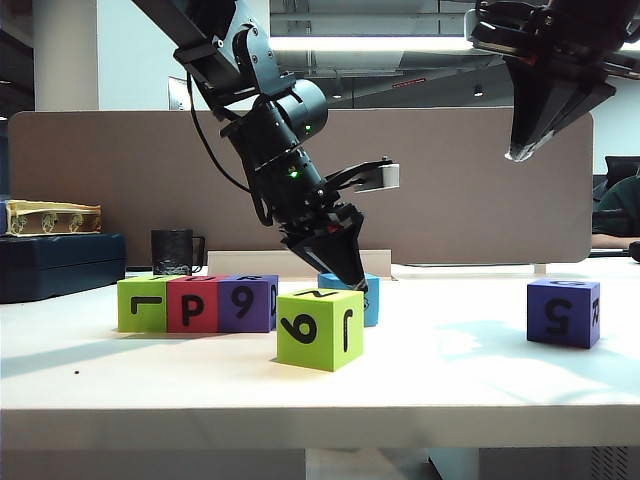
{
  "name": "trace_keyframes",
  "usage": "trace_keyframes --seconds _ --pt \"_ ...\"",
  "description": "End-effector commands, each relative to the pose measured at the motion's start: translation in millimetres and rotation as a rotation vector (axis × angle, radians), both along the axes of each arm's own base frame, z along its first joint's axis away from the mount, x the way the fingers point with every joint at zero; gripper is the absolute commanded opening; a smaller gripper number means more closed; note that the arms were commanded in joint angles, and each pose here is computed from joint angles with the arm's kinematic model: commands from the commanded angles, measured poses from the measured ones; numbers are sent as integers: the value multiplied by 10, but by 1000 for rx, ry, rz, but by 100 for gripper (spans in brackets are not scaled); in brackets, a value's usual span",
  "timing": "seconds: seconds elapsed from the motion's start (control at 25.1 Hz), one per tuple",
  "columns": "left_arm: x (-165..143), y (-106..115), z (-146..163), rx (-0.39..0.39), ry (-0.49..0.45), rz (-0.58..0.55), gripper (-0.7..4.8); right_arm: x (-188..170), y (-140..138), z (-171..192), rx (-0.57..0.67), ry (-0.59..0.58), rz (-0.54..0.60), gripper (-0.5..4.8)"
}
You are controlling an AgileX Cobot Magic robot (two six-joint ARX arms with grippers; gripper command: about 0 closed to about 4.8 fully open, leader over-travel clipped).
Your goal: Select the appropriate blocks from the scattered letter blocks on the table and arrange them in a row to spell out "TURING".
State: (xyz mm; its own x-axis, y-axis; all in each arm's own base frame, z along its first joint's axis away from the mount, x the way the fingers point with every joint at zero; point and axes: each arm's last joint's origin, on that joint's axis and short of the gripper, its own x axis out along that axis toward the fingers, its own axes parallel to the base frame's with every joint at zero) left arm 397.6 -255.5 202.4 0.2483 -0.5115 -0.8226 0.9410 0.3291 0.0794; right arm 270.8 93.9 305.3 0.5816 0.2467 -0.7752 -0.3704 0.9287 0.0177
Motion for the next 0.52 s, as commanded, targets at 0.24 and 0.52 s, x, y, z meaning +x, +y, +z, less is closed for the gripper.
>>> trace_keyframes --seconds 0.24,0.52 --pt "-78 5 49 -33 30 -118 236 4 6 30 6 -22 4 -1" --pt "-99 9 118 -58 19 -151 236 4 6 30 6 -22 4 -1"
